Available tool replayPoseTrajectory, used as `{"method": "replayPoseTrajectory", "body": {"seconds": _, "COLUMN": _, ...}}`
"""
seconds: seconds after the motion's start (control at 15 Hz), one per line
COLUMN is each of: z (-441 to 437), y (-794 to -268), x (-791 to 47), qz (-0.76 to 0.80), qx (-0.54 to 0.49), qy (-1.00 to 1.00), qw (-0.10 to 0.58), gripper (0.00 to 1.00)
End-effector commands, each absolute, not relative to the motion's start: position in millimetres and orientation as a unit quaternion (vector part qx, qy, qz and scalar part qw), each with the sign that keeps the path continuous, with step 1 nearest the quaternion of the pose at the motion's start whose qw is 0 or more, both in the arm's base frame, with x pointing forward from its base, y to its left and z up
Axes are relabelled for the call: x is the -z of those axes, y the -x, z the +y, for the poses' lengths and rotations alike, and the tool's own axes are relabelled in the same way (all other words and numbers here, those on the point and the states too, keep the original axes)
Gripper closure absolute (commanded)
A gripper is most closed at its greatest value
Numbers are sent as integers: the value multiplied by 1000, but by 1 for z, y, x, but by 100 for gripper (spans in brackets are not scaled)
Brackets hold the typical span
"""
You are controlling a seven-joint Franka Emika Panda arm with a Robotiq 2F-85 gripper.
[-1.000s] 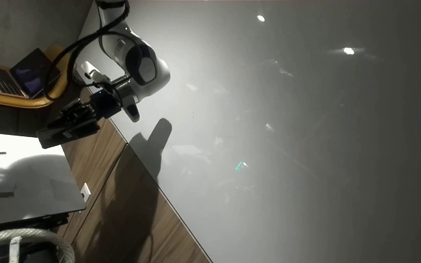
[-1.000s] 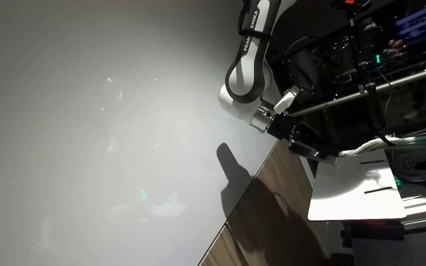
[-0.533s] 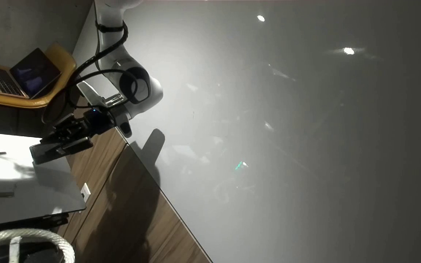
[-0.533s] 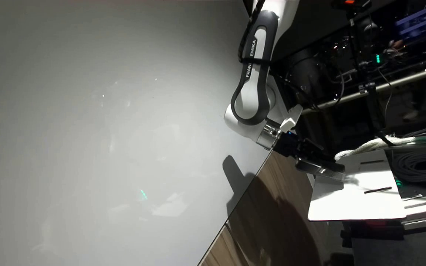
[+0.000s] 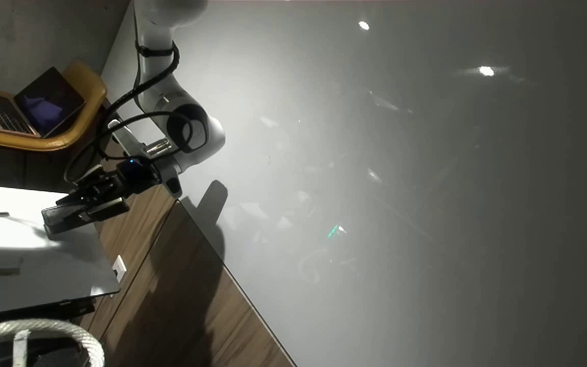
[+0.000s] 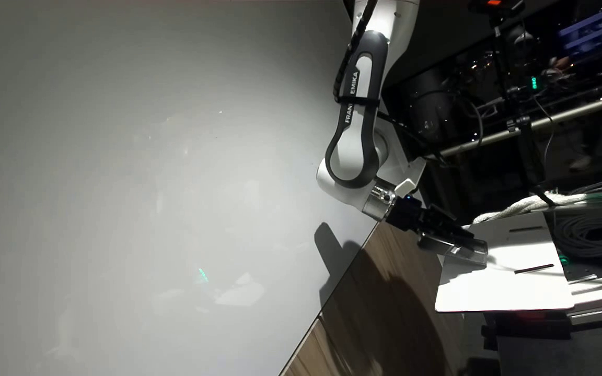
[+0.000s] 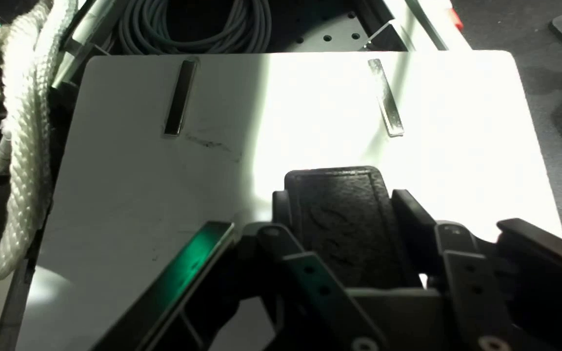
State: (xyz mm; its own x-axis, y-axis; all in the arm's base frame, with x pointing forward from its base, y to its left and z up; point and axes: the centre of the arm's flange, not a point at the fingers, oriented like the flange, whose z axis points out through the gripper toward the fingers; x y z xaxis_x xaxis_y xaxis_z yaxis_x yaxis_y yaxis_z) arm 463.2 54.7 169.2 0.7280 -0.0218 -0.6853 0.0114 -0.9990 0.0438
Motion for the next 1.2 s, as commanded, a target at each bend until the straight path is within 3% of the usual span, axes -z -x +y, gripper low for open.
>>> {"method": "replayPoseTrajectory", "body": {"seconds": 0.0, "z": 56, "y": -471, "x": -165, "qz": 3, "qx": 368, "qy": -929, "qw": 21, "gripper": 72}}
{"method": "replayPoseTrajectory", "body": {"seconds": 0.93, "z": 52, "y": -464, "x": -152, "qz": 0, "qx": 384, "qy": -923, "qw": 20, "gripper": 72}}
{"method": "replayPoseTrajectory", "body": {"seconds": 1.0, "z": 52, "y": -464, "x": -152, "qz": -1, "qx": 384, "qy": -923, "qw": 20, "gripper": 26}}
{"method": "replayPoseTrajectory", "body": {"seconds": 1.13, "z": 53, "y": -465, "x": -150, "qz": -1, "qx": 386, "qy": -922, "qw": 20, "gripper": 14}}
